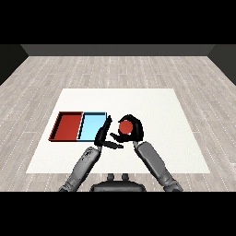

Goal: Pick the red can and put it in the red box

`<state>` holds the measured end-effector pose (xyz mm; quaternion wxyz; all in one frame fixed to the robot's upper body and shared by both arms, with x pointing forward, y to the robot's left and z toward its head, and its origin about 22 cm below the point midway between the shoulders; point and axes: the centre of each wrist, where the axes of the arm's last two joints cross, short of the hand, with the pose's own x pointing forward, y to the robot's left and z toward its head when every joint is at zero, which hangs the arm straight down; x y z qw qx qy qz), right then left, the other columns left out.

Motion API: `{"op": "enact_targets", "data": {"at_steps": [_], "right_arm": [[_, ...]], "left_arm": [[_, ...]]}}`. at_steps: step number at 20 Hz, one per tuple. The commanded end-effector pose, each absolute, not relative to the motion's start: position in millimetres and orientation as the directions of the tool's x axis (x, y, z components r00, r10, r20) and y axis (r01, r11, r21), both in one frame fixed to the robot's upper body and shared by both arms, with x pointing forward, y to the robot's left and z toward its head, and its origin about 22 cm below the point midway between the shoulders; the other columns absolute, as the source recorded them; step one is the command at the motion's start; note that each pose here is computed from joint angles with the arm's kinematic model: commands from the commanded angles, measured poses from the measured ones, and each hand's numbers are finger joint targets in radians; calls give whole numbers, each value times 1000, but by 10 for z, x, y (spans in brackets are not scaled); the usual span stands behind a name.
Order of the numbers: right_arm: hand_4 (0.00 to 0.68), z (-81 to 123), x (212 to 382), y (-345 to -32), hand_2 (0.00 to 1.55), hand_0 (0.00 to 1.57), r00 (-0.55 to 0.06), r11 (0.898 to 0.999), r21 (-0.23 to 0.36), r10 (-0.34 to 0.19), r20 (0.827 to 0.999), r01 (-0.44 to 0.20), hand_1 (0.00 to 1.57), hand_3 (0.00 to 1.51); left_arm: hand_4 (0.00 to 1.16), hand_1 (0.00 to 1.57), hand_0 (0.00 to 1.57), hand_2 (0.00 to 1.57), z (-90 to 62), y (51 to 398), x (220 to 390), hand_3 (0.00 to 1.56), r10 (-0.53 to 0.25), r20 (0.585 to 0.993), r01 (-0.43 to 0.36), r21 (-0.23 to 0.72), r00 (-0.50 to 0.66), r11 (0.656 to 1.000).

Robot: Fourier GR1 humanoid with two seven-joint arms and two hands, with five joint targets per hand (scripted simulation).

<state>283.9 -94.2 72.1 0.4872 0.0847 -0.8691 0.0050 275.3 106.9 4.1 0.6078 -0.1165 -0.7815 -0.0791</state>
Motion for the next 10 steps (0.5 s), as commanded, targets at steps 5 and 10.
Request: {"op": "enact_targets", "data": {"at_steps": [5,10], "right_arm": [[671,760,2860,-952,1441,1458,-510,980,78,-162,845,-182,1458,1390],[644,762,2734,-675,1432,1469,-478,964,126,-227,848,-235,1469,1399]], "left_arm": [[0,0,0,0,32,922,2692,0,108,971,291,-43,-212,956],[0,0,0,0,7,1088,2725,0,139,967,304,-70,-212,950]]}}
